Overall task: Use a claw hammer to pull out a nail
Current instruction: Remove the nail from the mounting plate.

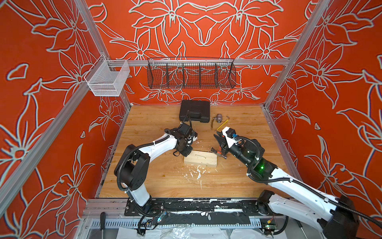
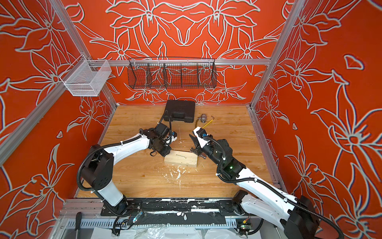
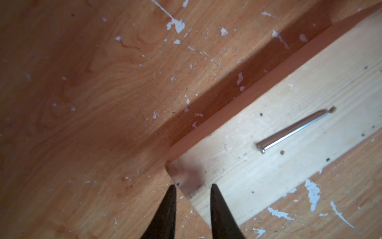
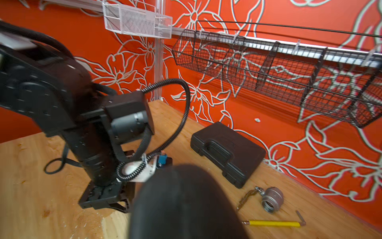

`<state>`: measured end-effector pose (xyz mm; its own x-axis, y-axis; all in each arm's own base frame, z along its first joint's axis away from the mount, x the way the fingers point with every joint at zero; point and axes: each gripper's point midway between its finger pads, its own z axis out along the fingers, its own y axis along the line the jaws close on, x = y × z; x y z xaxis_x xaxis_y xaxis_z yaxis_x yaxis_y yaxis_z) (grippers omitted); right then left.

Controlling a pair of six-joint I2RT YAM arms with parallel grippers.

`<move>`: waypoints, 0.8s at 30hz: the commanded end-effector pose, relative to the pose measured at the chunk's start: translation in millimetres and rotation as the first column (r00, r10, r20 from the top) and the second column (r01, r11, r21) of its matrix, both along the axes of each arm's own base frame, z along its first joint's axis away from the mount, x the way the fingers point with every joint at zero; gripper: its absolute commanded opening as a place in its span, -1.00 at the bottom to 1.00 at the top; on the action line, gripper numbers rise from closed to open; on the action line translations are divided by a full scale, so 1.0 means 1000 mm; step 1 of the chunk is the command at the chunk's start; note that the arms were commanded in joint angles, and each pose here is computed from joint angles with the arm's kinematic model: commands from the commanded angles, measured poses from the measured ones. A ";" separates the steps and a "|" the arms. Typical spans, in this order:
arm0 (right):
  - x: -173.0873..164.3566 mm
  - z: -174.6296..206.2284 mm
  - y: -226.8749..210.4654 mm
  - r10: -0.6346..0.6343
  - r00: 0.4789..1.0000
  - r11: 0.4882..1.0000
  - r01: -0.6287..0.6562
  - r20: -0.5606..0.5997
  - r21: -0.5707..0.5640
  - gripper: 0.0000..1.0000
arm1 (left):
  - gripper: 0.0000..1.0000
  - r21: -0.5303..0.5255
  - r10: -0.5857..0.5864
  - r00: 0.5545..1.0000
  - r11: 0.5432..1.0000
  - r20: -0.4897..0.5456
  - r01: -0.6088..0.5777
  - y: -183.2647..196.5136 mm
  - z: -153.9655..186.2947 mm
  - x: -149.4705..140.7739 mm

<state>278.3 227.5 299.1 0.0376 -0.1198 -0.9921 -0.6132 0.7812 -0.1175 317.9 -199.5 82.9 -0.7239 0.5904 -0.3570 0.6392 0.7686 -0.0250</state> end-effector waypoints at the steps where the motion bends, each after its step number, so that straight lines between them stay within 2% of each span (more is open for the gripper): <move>1: 0.019 0.018 -0.027 -0.145 0.989 0.989 0.145 0.003 -0.018 -1.00 | -0.43 -0.008 0.034 0.993 0.999 0.113 -0.033 0.009 0.029 0.015; 6: 0.049 -0.001 -0.059 -0.306 0.948 0.952 0.307 -0.090 -0.008 -1.00 | -0.41 -0.055 0.133 0.971 0.991 0.201 -0.124 0.033 0.054 0.032; 11: 0.066 -0.024 -0.055 -0.311 0.943 0.950 0.309 -0.116 -0.037 -1.00 | -0.40 -0.076 0.239 0.938 0.971 0.250 -0.228 0.065 0.061 0.041; 17: 0.083 -0.035 -0.058 -0.333 0.927 0.941 0.339 -0.172 0.007 -1.00 | -0.39 -0.091 0.316 0.920 0.949 0.232 -0.303 0.087 0.052 0.044; 24: 0.094 -0.038 -0.083 -0.380 0.895 0.907 0.410 -0.234 0.095 -1.00 | -0.39 -0.094 0.329 0.919 0.944 0.219 -0.315 0.090 0.045 0.048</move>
<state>364.5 149.2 224.7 -0.2842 -0.0747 -0.9558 -0.2738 0.9618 0.0063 362.6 -109.8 130.1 -0.7648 0.3249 -0.5563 0.3586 0.9321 0.0515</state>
